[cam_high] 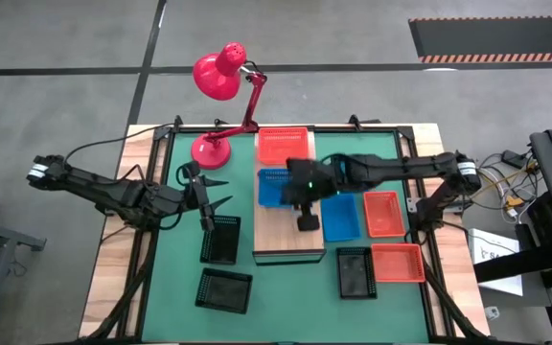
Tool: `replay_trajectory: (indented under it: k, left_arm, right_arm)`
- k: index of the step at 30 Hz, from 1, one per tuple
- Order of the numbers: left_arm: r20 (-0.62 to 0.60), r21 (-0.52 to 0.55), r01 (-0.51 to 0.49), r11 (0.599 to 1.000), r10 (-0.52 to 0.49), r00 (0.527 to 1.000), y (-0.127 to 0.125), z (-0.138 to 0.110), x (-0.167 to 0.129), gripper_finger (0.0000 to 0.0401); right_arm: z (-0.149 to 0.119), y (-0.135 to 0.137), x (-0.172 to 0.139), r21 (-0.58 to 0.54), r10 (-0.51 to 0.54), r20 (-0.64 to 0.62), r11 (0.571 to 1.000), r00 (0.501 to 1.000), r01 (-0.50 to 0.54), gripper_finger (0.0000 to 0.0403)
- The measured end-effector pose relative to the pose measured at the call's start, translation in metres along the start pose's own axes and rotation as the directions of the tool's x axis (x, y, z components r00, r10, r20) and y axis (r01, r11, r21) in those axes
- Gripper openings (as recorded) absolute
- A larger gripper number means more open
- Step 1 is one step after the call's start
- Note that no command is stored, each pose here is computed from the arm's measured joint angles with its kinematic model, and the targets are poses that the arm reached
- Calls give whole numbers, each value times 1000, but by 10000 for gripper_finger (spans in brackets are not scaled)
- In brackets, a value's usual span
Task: Stack baskets on shelf by color
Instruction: Put the top left black bin on the shelf
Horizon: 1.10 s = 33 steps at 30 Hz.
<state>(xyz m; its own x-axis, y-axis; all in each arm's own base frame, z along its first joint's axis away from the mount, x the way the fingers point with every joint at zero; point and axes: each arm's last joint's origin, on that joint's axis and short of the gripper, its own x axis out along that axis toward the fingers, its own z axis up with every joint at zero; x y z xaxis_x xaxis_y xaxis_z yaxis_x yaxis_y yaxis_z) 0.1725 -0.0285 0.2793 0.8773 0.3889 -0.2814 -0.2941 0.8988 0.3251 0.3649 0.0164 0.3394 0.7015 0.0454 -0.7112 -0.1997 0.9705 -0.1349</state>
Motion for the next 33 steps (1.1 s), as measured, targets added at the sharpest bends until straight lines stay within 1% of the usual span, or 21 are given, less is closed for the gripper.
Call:
replay_trajectory:
  k: [2,4,5,7,9,11,12,13,15,17,19,20,24,28,31,33]
  left_arm:
    - [-12,-55,0,999,-1,1000,-2,-1,2,169]
    - [-25,-150,-5,989,2,1000,-3,-1,5,169]
    - [-39,-208,-25,978,17,999,-2,-1,6,169]
    - [-118,-325,-87,942,51,992,-1,-2,7,168]
    - [-254,-431,-160,888,51,966,0,-7,5,162]
    - [-389,-508,-260,821,51,920,-2,-13,5,152]
    - [-454,-526,-308,793,45,890,-4,-18,4,145]
    - [-516,-527,-349,775,35,856,-7,-23,4,138]
    - [-619,-533,-403,744,-18,785,-12,-29,6,124]
    - [-700,-545,-436,716,-103,707,-18,-30,8,114]
    - [-761,-535,-454,713,-173,625,-24,-32,9,111]
    - [-776,-530,-457,714,-191,601,-26,-32,11,110]
    - [-809,-513,-458,726,-231,540,-34,-34,17,120]
    - [-829,-521,-458,720,-297,474,-39,-37,19,148]
    - [-838,-519,-490,701,-305,452,-43,-39,22,177]
    - [-851,-501,-505,702,-296,433,-46,-42,25,194]
  right_arm:
    - [2,15,1,-32,6,-5,999,1000,-6,9]
    - [2,30,1,-63,7,-24,998,1000,-9,8]
    - [1,38,1,-77,3,-40,997,999,-7,8]
    - [-2,53,-2,-98,-27,-84,995,996,18,8]
    - [-5,67,-7,-106,-50,-119,994,992,37,8]
    - [-8,79,-12,-112,-62,-136,993,989,47,8]
    - [-10,84,-15,-115,-64,-143,992,988,48,8]
    - [-13,88,-17,-114,-63,-146,992,987,46,8]
    - [-19,93,-21,-119,-53,-150,992,987,36,8]
    - [-25,96,-27,-116,-53,-150,993,987,36,8]
    - [-33,96,-33,-111,-68,-143,992,987,52,8]
    - [-38,96,-35,-109,-78,-137,992,987,64,8]
    - [-54,93,-42,-98,-93,-47,991,995,88,8]
    - [-70,92,-50,-84,-90,47,992,995,94,8]
    - [-82,92,-53,-83,-90,125,991,988,101,8]
    - [-89,91,-53,-100,-91,182,989,979,110,8]
